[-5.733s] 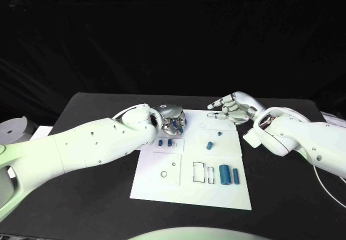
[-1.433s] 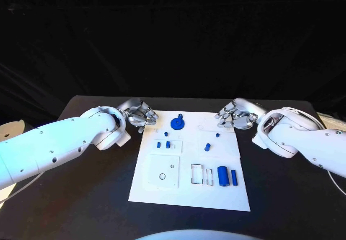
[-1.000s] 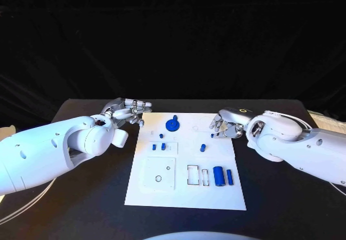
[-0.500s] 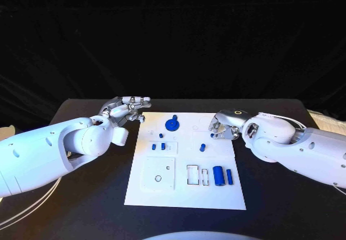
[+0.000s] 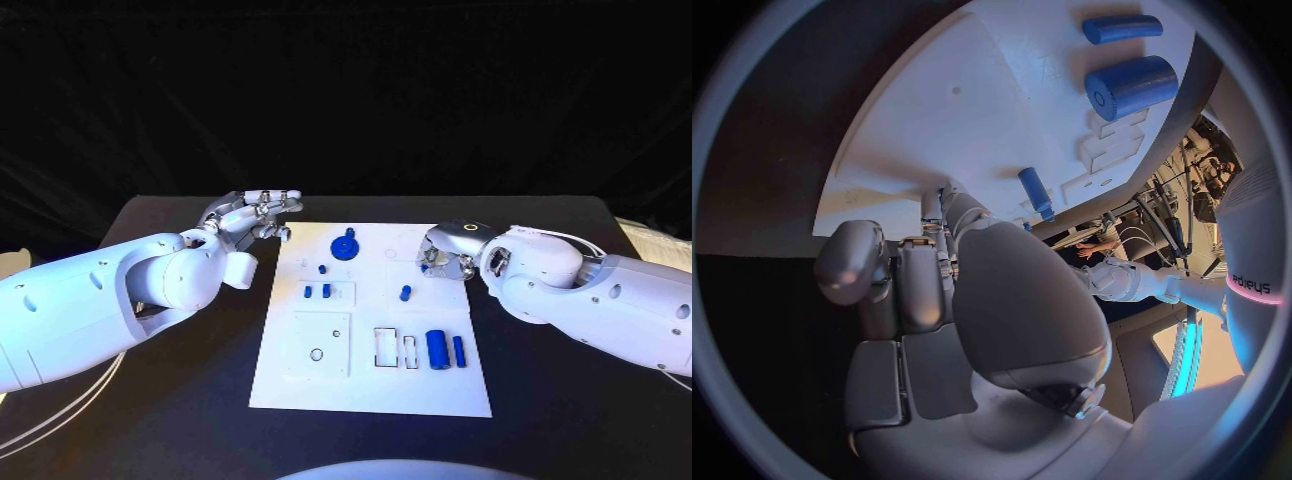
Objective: Assemble the parts on the task board
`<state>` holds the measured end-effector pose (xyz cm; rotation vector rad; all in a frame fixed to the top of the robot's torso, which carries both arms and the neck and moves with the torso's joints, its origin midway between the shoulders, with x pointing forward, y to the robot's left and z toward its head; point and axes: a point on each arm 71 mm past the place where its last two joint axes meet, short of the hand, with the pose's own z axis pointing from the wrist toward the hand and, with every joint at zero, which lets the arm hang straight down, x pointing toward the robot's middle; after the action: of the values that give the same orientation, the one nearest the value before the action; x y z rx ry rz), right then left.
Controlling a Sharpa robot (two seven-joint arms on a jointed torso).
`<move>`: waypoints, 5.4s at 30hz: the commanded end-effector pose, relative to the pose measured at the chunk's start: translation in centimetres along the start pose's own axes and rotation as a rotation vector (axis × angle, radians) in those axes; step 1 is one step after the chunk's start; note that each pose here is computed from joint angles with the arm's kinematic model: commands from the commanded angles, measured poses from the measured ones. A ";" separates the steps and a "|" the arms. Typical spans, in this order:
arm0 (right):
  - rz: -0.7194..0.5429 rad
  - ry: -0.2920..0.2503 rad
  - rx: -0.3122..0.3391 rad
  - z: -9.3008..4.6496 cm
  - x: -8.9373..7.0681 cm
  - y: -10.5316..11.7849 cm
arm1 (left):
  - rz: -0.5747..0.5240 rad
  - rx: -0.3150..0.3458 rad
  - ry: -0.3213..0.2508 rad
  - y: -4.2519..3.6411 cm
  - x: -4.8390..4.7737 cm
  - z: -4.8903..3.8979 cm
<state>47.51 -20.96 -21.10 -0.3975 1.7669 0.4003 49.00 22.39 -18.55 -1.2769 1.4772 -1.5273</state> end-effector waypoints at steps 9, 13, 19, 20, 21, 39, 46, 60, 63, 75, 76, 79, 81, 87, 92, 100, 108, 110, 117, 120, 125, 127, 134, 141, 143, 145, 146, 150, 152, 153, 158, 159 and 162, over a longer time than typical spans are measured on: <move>-0.033 0.073 0.007 0.1 1.2 0.1 | -0.016 0.014 0.020 -0.13 0.20 -0.04; -0.030 0.053 0.001 0.1 1.1 0.2 | -0.016 0.013 0.018 -0.13 0.12 -0.05; -0.010 0.004 0.002 -0.1 0.6 0.2 | -0.014 0.012 0.013 -0.12 -0.05 -0.03; -0.007 -0.008 0.003 -0.1 0.4 0.2 | -0.014 0.012 0.013 -0.11 -0.07 -0.04; -0.005 -0.020 0.006 -0.2 0.3 0.1 | -0.014 0.012 0.012 -0.11 -0.09 -0.04; 0.043 -0.147 -0.035 -1.4 -3.1 1.3 | -0.013 0.008 0.008 -0.03 -0.31 -0.11; 0.071 -0.172 -0.126 -1.9 -3.8 4.5 | -0.013 0.008 0.010 -0.02 -0.25 -0.12; 0.105 -0.085 -0.324 -0.7 -0.4 12.3 | -0.021 0.007 0.035 0.07 0.64 -0.02; 0.114 -0.055 -0.340 -0.4 0.8 13.1 | -0.023 0.006 0.043 0.10 0.92 -0.02; 0.123 0.013 -0.375 0.4 3.5 14.9 | -0.026 0.002 0.055 0.12 1.19 -0.06; 0.122 0.014 -0.375 0.5 3.6 15.0 | -0.026 0.001 0.055 0.13 1.19 -0.06; 0.120 0.012 -0.372 0.6 3.8 15.0 | -0.027 -0.001 0.057 0.15 1.21 -0.06; 0.118 0.010 -0.371 0.6 3.9 15.1 | -0.026 -0.003 0.059 0.16 1.21 -0.05; 0.115 0.015 -0.372 0.7 4.0 15.2 | -0.025 -0.007 0.060 0.19 1.13 -0.03; 0.108 0.029 -0.375 0.7 4.1 15.4 | -0.025 -0.007 0.059 0.20 1.06 -0.01; 0.072 0.060 -0.366 0.7 4.4 15.5 | -0.025 -0.009 0.061 0.21 1.06 0.00; 0.062 0.069 -0.345 0.8 4.6 15.5 | -0.025 -0.010 0.061 0.22 1.06 0.00; 0.062 0.066 -0.336 0.9 4.6 15.4 | -0.025 -0.010 0.061 0.23 1.06 0.00; 0.073 0.031 -0.318 1.0 4.5 15.2 | -0.025 -0.013 0.060 0.24 0.99 -0.02; 0.080 0.012 -0.317 0.9 4.3 15.1 | -0.025 -0.013 0.060 0.24 0.96 -0.01; 0.105 -0.044 -0.321 0.3 3.7 14.8 | -0.025 -0.015 0.059 0.27 0.87 -0.03; 0.118 -0.054 -0.311 -0.2 3.4 14.2 | -0.024 -0.017 0.059 0.30 0.83 -0.05; 0.126 -0.064 -0.208 -1.8 1.3 10.0 | -0.024 -0.020 0.058 0.33 0.68 -0.20; 0.075 -0.069 -0.083 -3.1 -0.8 5.4 | -0.024 -0.019 0.061 0.32 0.72 -0.29; 0.066 -0.064 -0.068 -3.3 -0.9 4.9 | -0.025 -0.018 0.062 0.32 0.75 -0.31; 0.057 -0.057 -0.056 -3.4 -0.8 4.4 | -0.025 -0.018 0.062 0.33 0.77 -0.31; 0.053 -0.054 -0.053 -3.4 -0.8 4.3 | -0.025 -0.018 0.063 0.33 0.77 -0.31; 0.045 -0.041 -0.048 -3.4 -0.5 4.1 | -0.025 -0.019 0.064 0.35 0.80 -0.29; 0.042 -0.034 -0.051 -3.4 -0.4 4.1 | -0.025 -0.019 0.064 0.36 0.80 -0.28; 0.041 -0.030 -0.054 -3.3 -0.3 4.1 | -0.025 -0.019 0.064 0.37 0.80 -0.28; 0.040 -0.011 -0.076 -3.1 0.1 4.6 | -0.025 -0.020 0.063 0.38 0.76 -0.27; 0.040 -0.007 -0.080 -3.1 0.2 4.7 | -0.025 -0.020 0.063 0.38 0.75 -0.27; 0.040 0.005 -0.091 -2.9 0.5 4.9 | -0.025 -0.020 0.063 0.37 0.73 -0.28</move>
<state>42.74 -18.18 -20.33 -0.3913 1.7446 0.5112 48.50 21.96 -18.83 -1.2805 1.5190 -1.5611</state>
